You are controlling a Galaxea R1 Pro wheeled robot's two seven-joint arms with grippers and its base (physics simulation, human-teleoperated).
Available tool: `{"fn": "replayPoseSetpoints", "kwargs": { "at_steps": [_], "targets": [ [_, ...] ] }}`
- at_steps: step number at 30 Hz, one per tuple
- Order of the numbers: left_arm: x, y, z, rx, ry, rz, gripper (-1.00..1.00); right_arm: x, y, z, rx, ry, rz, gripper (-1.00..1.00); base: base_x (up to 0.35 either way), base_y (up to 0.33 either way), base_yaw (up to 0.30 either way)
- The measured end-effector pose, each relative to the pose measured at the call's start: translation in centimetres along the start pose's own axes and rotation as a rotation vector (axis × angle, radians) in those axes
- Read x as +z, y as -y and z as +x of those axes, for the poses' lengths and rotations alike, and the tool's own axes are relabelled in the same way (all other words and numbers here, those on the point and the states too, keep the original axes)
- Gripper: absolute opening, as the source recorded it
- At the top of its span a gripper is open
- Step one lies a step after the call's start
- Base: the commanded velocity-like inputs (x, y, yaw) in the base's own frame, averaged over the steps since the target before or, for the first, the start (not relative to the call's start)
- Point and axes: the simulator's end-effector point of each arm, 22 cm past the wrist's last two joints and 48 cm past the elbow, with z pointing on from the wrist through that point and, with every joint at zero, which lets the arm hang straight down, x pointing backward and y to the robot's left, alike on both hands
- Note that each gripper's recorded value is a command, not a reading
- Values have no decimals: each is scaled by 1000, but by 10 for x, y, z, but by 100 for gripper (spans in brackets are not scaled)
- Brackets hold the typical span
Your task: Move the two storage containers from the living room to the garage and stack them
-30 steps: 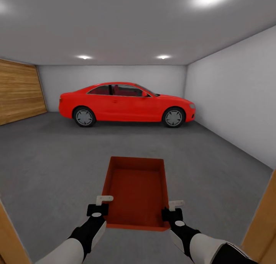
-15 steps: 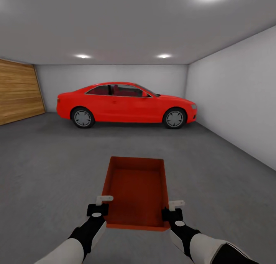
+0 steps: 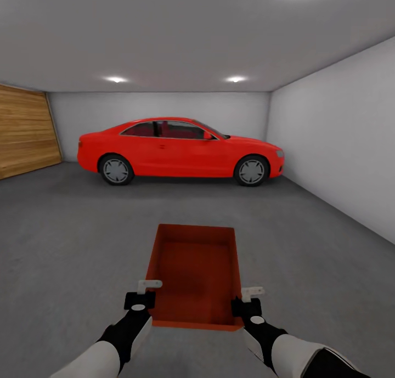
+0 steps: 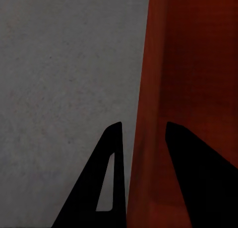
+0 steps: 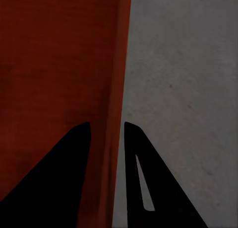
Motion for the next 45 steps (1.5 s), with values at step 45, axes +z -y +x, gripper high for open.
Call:
{"fn": "replayPoseSetpoints", "kwargs": {
  "at_steps": [45],
  "targets": [
    [0, 0, 0, 0, -1, 0, -100, 0, 0, 0, -1, -1, 0, -100, 321, 27, 0]
  ]
}}
